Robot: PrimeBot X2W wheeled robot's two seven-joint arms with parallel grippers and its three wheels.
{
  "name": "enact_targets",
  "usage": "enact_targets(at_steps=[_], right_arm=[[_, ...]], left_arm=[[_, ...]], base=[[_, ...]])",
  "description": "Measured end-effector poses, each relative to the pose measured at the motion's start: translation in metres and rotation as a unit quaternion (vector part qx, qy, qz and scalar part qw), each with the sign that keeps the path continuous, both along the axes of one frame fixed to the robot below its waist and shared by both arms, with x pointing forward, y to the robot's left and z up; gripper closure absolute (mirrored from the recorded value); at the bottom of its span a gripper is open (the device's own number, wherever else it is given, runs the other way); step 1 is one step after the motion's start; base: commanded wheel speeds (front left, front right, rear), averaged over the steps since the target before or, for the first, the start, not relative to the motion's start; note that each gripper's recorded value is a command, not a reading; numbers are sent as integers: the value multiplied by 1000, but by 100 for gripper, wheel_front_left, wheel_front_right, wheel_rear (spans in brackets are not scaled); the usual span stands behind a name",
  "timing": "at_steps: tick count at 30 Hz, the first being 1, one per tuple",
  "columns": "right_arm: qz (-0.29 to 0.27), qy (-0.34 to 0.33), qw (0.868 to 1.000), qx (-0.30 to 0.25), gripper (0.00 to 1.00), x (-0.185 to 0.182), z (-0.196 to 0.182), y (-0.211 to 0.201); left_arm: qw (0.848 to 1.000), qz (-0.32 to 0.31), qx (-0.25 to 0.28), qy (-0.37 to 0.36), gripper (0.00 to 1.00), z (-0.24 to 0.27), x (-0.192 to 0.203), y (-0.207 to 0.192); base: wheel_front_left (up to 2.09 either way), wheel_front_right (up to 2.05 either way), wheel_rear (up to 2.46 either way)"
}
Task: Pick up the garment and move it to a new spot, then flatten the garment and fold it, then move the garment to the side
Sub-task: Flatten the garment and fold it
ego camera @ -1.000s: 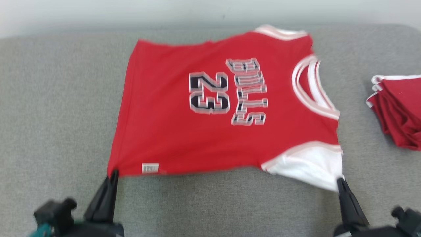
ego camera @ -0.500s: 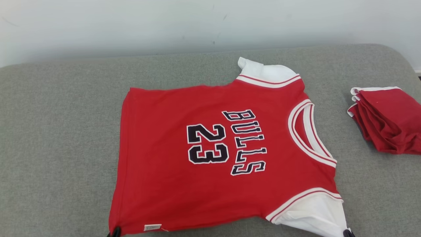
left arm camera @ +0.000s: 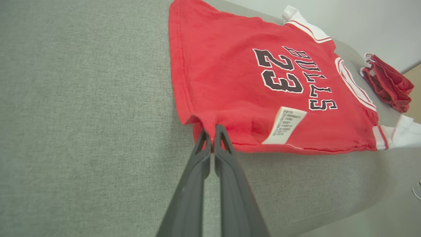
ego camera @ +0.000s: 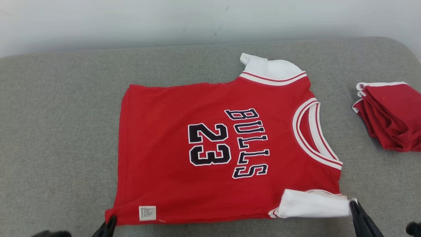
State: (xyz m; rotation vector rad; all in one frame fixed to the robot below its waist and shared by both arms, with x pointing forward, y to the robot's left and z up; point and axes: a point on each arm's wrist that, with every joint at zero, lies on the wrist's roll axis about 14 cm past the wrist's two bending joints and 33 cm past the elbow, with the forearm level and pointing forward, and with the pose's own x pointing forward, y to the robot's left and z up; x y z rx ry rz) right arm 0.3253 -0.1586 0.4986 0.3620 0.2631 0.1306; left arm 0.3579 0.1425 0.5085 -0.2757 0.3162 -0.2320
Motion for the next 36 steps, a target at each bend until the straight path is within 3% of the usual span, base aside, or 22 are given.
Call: enact_targets(at_steps=[10, 21, 36], right_arm=[[32, -55, 996, -57, 100, 49, 7, 7], [49, -97, 991, -80, 100, 97, 3, 8], [98, -115, 982, -114, 100, 144, -25, 10]], left_arm=[[999, -36, 8, -24, 100, 2, 52, -8], [999, -34, 15, -24, 100, -16, 100, -7], [1000, -17, 4, -4, 100, -49, 127, -2]], base=[[0, 0, 0], [0, 0, 0], [0, 0, 0]])
